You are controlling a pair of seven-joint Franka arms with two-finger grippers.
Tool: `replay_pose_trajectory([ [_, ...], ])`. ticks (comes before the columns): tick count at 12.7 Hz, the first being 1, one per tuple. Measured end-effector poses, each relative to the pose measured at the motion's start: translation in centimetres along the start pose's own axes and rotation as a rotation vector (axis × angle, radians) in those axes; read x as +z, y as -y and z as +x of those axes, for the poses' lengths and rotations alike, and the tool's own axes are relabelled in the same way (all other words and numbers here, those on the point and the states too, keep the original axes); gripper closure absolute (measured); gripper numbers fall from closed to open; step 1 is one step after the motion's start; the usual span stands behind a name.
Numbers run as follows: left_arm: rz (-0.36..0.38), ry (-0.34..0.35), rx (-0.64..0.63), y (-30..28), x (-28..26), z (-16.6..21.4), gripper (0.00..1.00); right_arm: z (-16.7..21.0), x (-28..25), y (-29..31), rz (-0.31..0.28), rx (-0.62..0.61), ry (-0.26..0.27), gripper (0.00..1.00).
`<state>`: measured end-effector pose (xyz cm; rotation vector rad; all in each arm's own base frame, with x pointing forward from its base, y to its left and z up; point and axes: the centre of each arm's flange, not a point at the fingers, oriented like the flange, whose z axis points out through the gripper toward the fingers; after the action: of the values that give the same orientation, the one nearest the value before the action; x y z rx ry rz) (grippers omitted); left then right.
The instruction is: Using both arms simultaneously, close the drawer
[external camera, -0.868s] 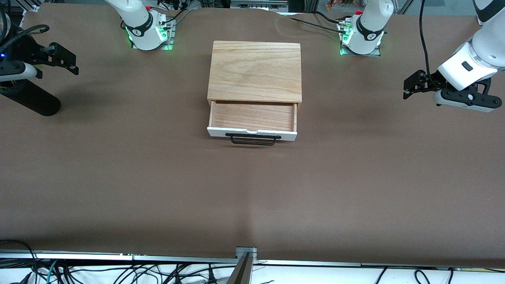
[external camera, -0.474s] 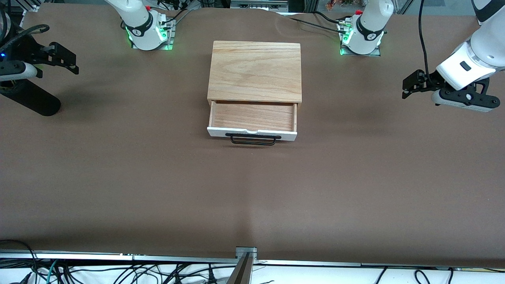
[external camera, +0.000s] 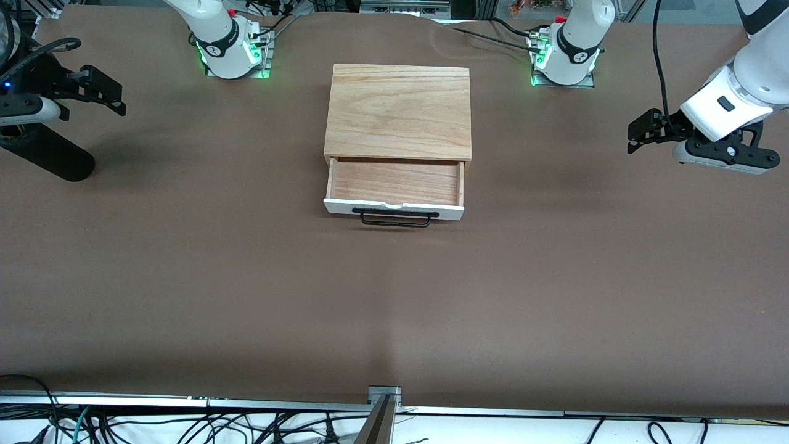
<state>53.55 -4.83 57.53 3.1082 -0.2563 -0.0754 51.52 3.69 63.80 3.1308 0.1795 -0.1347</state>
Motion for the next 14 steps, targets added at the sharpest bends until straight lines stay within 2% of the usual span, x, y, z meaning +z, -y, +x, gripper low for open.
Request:
replay_pose_trajectory([
  [7, 0.000, 0.000, 0.000, -0.05, -0.03, -0.02, 0.00, -0.04, 0.02, 0.03, 0.000, 0.000, 0.003, 0.00],
  [14, 0.000, 0.000, 0.001, -0.10, -0.04, -0.02, 0.00, -0.16, 0.12, 0.32, 0.029, -0.001, 0.014, 0.00],
])
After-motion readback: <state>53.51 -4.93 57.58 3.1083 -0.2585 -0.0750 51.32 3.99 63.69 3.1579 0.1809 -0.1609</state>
